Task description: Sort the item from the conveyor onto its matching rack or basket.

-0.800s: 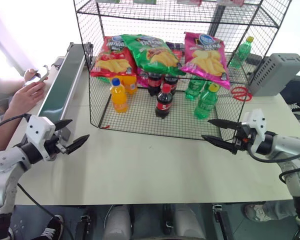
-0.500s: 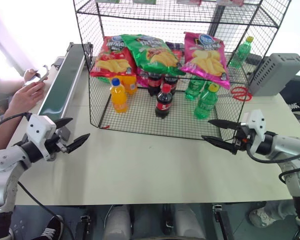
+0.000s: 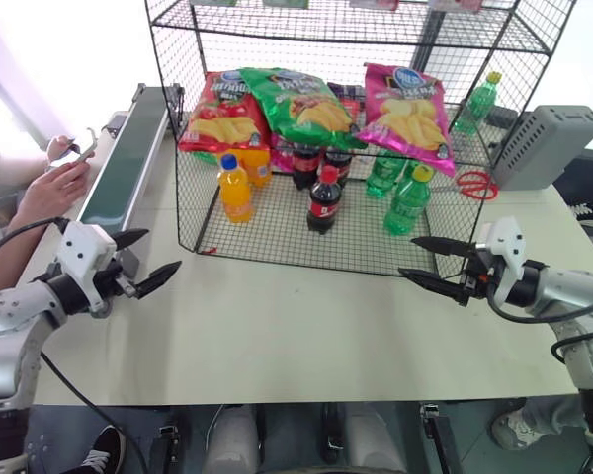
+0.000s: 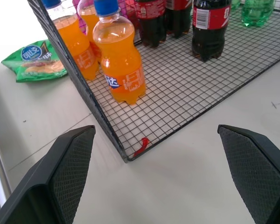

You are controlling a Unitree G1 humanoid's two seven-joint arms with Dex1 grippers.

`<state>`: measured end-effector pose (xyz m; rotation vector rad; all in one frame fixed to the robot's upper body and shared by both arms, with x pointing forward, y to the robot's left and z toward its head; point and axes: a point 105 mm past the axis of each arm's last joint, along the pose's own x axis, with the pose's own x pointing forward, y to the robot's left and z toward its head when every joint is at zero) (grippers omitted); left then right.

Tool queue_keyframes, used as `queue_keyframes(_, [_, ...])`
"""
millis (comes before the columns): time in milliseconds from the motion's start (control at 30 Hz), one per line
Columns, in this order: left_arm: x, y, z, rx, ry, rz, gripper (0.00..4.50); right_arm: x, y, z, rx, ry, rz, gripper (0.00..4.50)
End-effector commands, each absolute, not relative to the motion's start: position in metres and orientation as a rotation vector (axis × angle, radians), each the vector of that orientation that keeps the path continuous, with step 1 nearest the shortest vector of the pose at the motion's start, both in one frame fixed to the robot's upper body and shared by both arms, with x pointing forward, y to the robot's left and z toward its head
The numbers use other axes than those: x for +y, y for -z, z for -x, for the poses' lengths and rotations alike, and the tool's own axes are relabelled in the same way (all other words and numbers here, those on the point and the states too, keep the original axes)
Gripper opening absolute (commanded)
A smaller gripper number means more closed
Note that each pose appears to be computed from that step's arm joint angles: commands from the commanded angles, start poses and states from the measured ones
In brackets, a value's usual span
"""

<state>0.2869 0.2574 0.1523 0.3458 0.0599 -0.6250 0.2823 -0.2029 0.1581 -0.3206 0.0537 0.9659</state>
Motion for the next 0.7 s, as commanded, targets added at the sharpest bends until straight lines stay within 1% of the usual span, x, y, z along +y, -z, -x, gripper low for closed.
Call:
queue_keyframes(33, [0.2570,-0.1602,-0.2864,0.025,0.623,-0.369,4.50,-0.2022,-0.1673,-0.2835,0.009,-0.966,0.356,3.09])
queue_keyframes(700, [0.2573,-0.1592,-0.2857,0.025,0.634,-0.374,4.50,-0.2004,-0.1632,-0.2887,-0.001,-0.973,0.379,3.09])
